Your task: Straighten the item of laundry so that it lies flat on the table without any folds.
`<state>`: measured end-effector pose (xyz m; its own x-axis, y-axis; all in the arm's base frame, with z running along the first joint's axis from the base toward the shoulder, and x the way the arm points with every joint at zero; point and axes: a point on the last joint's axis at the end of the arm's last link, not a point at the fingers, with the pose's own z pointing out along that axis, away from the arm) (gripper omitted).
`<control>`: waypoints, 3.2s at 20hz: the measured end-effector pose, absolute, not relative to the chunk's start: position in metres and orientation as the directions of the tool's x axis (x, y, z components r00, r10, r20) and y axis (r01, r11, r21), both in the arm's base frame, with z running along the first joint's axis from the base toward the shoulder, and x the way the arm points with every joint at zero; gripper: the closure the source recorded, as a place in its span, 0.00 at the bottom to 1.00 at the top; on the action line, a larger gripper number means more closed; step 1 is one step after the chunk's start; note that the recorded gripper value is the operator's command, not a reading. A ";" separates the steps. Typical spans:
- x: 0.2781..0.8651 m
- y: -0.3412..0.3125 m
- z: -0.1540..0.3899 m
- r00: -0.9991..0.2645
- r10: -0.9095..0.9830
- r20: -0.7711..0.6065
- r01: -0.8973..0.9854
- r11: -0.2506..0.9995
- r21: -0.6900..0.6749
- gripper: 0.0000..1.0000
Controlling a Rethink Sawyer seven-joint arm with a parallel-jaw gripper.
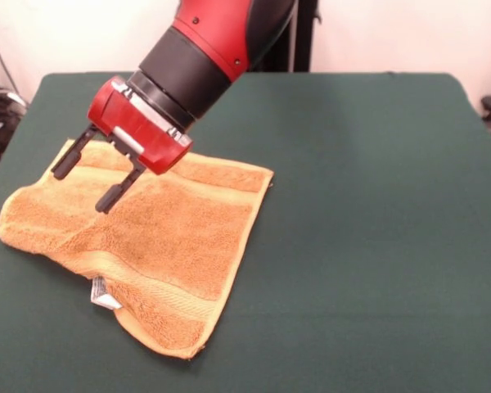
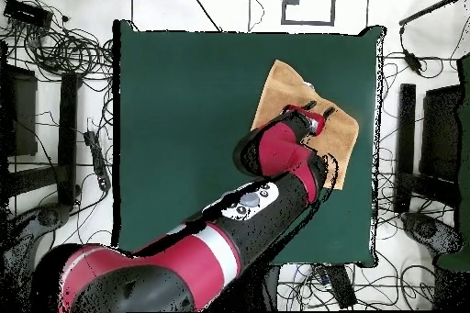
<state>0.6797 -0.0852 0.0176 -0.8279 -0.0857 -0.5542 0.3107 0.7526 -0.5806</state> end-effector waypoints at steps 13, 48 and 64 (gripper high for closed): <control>0.691 -0.086 0.020 -0.804 0.003 -0.595 0.367 0.789 -0.492 0.00; 0.686 -0.079 0.024 -0.860 0.245 -0.448 0.432 0.817 -0.382 0.00; 0.697 -0.073 0.034 -0.869 0.350 -0.350 0.465 0.821 -0.333 0.00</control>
<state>0.6968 -0.0728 0.0339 -0.8690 0.3501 -0.3497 0.4646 0.8205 -0.3330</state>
